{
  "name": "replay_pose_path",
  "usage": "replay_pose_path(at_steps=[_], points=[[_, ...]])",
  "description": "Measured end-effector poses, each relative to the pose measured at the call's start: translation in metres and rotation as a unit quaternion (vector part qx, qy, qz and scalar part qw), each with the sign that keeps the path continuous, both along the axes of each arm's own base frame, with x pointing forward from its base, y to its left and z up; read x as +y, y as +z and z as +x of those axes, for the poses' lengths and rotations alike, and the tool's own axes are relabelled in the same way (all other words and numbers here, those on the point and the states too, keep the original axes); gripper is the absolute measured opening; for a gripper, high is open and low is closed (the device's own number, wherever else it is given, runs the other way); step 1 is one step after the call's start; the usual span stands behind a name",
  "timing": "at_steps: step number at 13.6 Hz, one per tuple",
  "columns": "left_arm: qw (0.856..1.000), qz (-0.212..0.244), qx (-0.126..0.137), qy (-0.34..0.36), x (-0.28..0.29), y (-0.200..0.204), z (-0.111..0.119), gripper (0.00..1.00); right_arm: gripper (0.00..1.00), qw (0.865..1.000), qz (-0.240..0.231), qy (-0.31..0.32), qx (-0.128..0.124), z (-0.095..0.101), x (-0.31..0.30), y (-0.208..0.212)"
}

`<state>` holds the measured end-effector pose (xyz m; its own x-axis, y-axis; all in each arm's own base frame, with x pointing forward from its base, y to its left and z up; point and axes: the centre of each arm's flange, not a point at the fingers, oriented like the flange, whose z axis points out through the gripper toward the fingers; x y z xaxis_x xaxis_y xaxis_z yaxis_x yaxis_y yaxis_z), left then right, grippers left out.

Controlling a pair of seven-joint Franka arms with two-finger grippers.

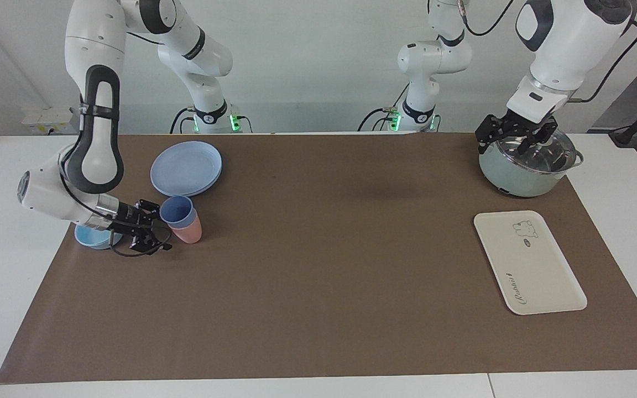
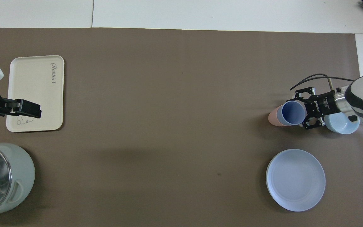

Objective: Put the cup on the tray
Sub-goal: 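Close the right gripper around the pink cup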

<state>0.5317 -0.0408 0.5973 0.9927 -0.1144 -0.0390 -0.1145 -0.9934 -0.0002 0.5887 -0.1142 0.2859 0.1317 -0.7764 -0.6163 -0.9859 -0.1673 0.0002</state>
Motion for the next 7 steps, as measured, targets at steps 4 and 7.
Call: replay_pose_path(at_steps=[4,7], points=[[1.0,0.0,-0.001,0.0,0.0,-0.001,0.0,1.0,0.95,0.999,0.05,-0.011,0.008,-0.007,0.011,0.001],[1.0,0.0,-0.001,-0.001,-0.002,-0.001,0.0,1.0,0.94,0.996,0.082,-0.022,0.006,-0.019,0.019,-0.007]])
